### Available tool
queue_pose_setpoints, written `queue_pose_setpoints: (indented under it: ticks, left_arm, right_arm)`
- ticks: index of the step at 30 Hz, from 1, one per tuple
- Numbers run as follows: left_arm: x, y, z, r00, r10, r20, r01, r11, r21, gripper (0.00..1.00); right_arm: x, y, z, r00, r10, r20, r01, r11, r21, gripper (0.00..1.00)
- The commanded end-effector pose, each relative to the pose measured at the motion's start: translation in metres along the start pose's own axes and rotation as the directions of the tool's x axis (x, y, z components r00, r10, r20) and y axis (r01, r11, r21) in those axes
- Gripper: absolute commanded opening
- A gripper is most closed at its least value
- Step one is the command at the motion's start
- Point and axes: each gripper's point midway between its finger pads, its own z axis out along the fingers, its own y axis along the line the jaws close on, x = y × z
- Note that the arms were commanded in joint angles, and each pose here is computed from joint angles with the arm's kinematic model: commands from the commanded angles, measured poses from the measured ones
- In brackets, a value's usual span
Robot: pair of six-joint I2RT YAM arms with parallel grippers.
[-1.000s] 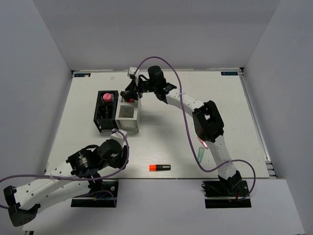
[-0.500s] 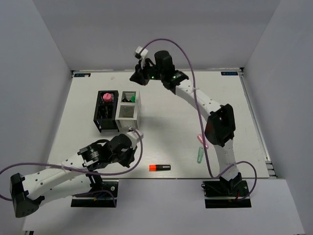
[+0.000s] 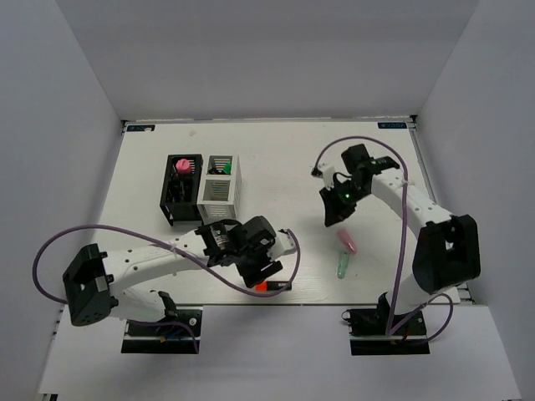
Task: Sort the stationery into containers
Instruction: Pick up the stationery from the corner of the board.
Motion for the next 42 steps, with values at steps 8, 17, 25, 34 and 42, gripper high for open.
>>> queue_pose_setpoints:
  ticks: [8,17,25,34,42]
  left_arm:
    - [-0.032,-0.012,0.029,0.985,0.173,0.002,-0.173,0.982,0.078,0.72]
    - [-0.037,-0.026,0.063,0.984,0.179,-0.019,-0.176,0.977,0.12,0.72]
    - [-0.016,-0.022,0.086,0.98,0.191,-0.058,-0.19,0.982,0.018,0.7]
    - [0.002,-0.021,0.1,0.963,0.239,-0.127,-0.247,0.967,-0.054,0.66]
    - [0.019,-0.026,0.114,0.954,0.246,-0.172,-0.257,0.965,-0.045,0.47]
  right_arm:
    - [0.042,0.014,-0.013,0.992,0.112,0.06,-0.107,0.991,-0.079,0.15]
    - [0.049,-0.002,-0.021,0.972,0.182,0.15,-0.176,0.983,-0.053,0.19]
    - [0.048,-0.004,-0.027,0.949,0.249,0.192,-0.227,0.965,-0.13,0.19]
    - [0.045,-0.008,-0.041,0.916,0.319,0.244,-0.271,0.939,-0.21,0.2]
    - [0.046,-0.006,-0.05,0.9,0.342,0.271,-0.279,0.929,-0.244,0.2]
